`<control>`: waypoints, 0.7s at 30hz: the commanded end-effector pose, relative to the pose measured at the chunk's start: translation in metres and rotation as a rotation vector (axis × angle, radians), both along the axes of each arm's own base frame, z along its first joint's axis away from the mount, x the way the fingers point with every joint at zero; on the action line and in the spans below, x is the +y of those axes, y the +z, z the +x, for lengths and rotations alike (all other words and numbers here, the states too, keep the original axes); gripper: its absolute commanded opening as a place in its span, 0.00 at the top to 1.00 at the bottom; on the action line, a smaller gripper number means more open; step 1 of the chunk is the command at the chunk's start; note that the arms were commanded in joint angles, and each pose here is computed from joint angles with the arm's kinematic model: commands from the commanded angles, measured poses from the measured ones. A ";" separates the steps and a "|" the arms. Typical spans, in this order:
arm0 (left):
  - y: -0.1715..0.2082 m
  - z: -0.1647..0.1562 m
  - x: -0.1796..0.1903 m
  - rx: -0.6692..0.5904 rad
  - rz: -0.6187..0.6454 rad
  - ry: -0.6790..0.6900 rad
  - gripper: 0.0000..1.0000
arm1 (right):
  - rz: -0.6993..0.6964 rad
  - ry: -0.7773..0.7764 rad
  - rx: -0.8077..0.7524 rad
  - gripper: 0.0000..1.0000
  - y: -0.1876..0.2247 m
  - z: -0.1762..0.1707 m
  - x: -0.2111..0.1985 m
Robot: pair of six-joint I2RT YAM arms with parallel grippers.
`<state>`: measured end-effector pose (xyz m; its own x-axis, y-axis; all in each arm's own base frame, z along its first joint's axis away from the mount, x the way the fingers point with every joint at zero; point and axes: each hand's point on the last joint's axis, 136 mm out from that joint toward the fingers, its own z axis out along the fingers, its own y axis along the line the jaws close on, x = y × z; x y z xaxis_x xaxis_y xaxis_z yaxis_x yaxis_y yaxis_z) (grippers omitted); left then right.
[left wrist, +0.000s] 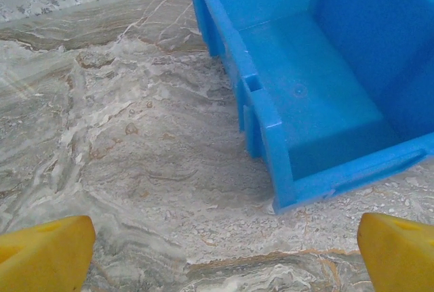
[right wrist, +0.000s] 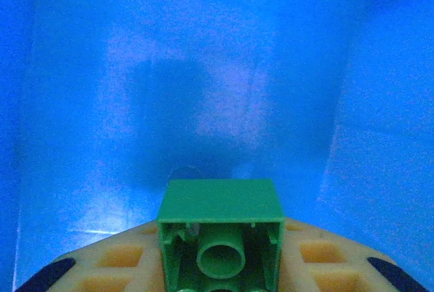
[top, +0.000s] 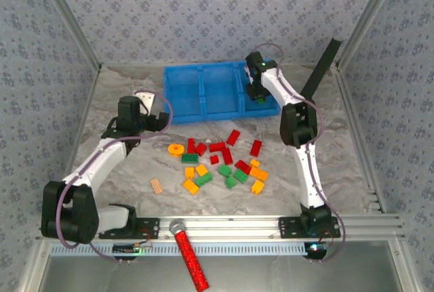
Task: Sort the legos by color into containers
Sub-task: Place the lego in the container.
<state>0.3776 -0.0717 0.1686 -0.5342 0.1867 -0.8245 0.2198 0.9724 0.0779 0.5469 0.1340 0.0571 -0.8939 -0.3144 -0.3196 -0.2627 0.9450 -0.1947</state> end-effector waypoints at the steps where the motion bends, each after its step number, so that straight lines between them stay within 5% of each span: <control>1: 0.010 0.002 -0.001 -0.041 -0.005 0.002 0.01 | 0.027 -0.014 -0.011 0.61 0.020 -0.002 0.007; 6: 0.015 0.002 -0.001 -0.056 -0.004 -0.001 0.01 | 0.051 -0.014 -0.061 0.50 0.061 -0.007 0.011; 11: 0.023 0.000 -0.001 -0.072 -0.008 -0.002 0.01 | 0.040 -0.008 -0.090 0.49 0.100 -0.024 0.013; 17: 0.034 -0.001 -0.003 -0.100 -0.030 -0.008 0.01 | 0.026 -0.112 -0.097 0.46 0.134 -0.081 0.004; 21: 0.041 -0.001 -0.001 -0.117 -0.082 0.035 0.01 | 0.146 -0.248 -0.096 0.43 0.127 -0.129 0.001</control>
<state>0.3741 -0.0713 0.1901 -0.4895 0.1533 -0.8584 0.2040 0.9772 0.0582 0.4442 0.1430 0.1934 -0.8755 -0.1929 -0.4430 -0.1464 0.9797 -0.1373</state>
